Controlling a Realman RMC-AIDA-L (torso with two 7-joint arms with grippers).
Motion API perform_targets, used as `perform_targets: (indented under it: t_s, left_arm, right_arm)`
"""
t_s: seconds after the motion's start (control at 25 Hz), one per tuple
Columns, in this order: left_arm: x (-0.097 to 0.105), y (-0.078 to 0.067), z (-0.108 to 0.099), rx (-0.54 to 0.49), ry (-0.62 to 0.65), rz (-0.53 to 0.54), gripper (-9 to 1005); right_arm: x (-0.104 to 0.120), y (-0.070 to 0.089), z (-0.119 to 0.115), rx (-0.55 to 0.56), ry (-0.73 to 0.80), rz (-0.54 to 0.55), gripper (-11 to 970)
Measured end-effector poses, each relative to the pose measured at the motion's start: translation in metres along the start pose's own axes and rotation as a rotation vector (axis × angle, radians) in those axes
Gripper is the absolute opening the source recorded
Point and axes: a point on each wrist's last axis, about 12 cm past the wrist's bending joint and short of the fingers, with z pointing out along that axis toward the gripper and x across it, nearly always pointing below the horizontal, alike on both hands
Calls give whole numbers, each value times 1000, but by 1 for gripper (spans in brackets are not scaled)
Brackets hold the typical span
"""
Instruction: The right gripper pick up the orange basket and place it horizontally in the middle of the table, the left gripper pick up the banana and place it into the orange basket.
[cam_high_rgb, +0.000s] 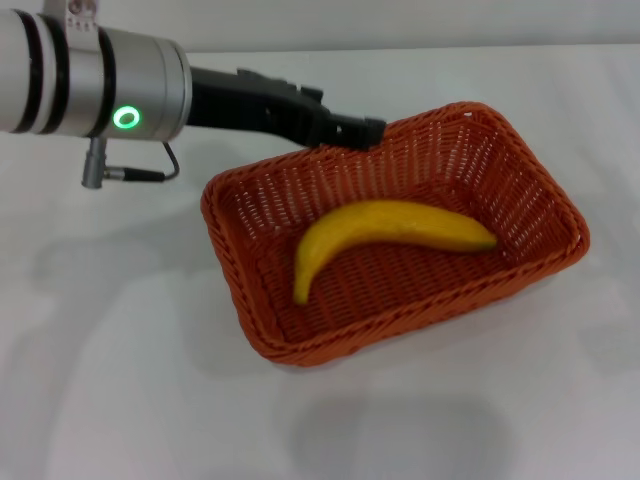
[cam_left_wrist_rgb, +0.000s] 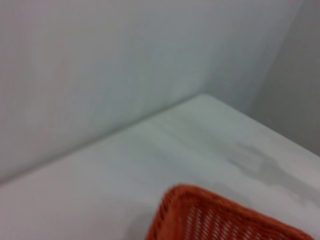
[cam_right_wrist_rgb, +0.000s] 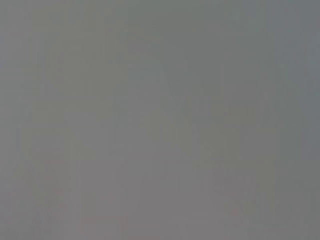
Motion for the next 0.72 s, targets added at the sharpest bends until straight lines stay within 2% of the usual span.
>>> perform_targets:
  t_s: [0.24,0.44,0.56,0.72]
  left_arm:
    - [-1,12,-15,-94,-231,84,895]
    - [10,24,-38,-197,-545,173,894]
    - [21,29,-46,-216,-668,181,891]
    - [50,39,-55,-226,-873,171,888]
  right_arm:
    - [0,0,0,2,3,-3,854]
    - [1,0,0,-1,7,-2,854]
    - [1,0,-1,-1,10,1,854]
    - [2,0,-1,0,15,1,854]
